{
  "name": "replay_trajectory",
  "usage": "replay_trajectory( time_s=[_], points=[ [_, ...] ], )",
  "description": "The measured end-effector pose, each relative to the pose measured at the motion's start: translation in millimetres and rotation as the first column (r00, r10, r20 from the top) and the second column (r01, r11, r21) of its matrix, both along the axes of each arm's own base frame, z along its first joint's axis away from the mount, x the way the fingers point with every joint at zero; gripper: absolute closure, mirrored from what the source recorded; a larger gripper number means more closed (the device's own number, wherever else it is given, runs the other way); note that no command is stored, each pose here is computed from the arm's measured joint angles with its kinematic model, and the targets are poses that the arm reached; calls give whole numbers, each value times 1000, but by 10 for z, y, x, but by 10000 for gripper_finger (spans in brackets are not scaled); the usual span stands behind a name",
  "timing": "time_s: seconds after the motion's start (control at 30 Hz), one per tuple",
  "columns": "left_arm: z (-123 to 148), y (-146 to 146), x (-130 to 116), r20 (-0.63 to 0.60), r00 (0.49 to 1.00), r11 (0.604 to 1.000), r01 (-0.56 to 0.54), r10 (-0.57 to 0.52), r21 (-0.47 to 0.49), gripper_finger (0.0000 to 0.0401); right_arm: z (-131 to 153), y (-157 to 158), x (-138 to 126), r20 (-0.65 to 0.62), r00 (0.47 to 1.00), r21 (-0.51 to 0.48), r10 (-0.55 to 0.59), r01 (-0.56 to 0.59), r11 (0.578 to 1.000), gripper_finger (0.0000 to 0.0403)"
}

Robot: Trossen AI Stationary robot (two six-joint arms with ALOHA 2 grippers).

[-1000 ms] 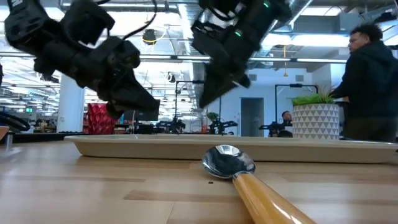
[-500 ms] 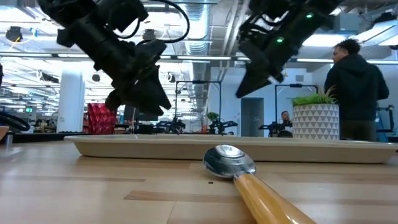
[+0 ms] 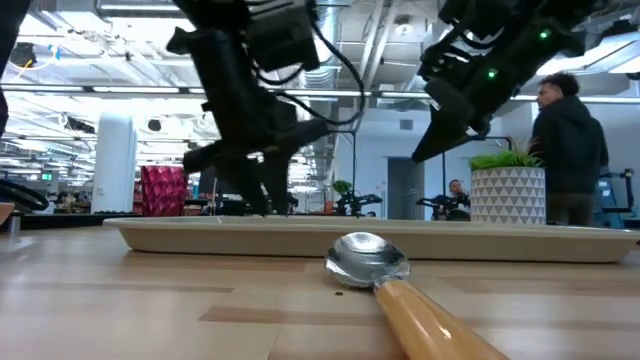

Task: Pick and place plate/cup/fork/spoon on tray
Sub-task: Put the orange fork on the left of the light brown serving tray

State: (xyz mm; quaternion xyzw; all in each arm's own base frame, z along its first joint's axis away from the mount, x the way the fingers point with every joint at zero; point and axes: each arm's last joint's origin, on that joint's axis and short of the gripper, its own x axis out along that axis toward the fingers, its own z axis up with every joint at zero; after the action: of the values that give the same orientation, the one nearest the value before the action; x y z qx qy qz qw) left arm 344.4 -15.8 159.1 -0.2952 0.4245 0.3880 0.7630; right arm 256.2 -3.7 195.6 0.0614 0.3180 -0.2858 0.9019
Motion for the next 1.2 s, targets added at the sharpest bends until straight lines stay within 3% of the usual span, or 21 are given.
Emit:
replay_trajectory(
  time_s=[0.27,1.2],
  points=[
    [-123,46,195,-11,999,998,-40,39,-58,279,106,52,-80,31,999,-36,9,-8,999,394],
    [-40,66,51,-148,979,989,-147,141,-25,279,152,110,-84,52,998,-69,32,-29,997,394]
  ],
)
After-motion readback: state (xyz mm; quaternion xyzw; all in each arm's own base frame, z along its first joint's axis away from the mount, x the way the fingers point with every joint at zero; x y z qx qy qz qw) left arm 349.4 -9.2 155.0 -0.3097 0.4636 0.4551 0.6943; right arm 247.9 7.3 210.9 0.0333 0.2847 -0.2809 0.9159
